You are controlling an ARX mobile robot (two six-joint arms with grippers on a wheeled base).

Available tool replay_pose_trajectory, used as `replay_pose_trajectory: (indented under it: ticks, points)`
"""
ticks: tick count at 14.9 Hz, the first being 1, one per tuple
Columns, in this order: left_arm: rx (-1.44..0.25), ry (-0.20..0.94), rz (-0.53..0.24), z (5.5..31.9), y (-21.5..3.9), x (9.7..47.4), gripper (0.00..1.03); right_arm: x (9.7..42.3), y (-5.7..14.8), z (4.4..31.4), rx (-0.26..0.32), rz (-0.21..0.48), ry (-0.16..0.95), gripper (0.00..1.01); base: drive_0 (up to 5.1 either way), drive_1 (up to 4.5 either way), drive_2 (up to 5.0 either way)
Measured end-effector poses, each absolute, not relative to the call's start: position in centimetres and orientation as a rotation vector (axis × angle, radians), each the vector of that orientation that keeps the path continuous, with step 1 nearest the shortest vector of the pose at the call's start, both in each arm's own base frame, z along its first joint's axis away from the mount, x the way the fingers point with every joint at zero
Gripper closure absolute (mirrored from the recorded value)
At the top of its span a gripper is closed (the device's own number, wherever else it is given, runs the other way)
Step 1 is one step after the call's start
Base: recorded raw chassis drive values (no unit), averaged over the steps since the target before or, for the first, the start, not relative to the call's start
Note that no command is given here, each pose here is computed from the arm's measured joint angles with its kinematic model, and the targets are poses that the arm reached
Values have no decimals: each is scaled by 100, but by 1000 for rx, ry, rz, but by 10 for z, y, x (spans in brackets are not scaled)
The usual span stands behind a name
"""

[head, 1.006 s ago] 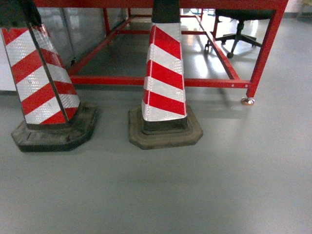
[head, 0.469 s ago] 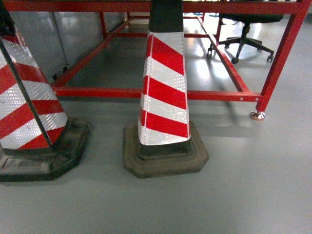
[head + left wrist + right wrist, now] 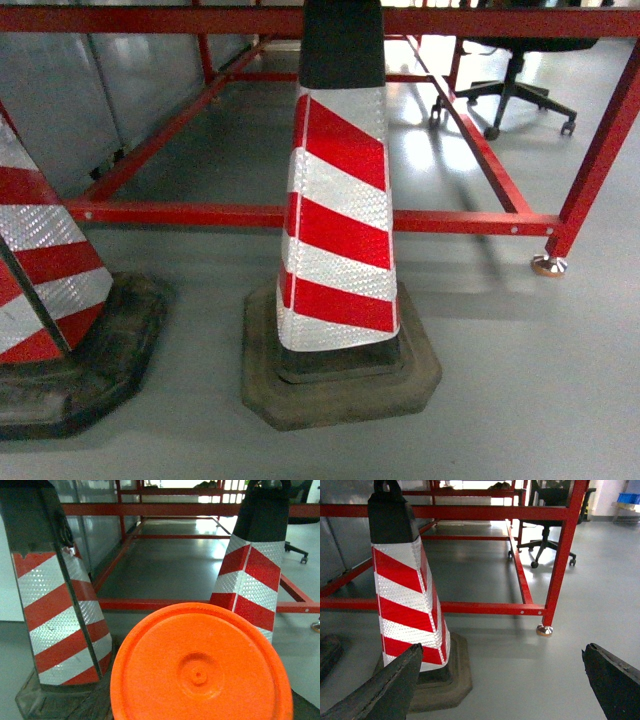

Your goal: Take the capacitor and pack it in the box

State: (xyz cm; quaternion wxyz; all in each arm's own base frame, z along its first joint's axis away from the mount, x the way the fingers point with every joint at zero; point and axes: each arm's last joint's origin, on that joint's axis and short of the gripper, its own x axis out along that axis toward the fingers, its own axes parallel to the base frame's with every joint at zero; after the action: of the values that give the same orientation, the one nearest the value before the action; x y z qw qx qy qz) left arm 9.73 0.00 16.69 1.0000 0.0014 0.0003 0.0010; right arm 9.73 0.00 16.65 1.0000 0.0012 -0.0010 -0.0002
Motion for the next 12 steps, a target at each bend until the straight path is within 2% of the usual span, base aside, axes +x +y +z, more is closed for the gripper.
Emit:
replay_pose_trajectory:
  ticks: [12]
  points:
    - [3,2,0,167,0,97,59,97,0,166,2,0,1,3,0,0,0]
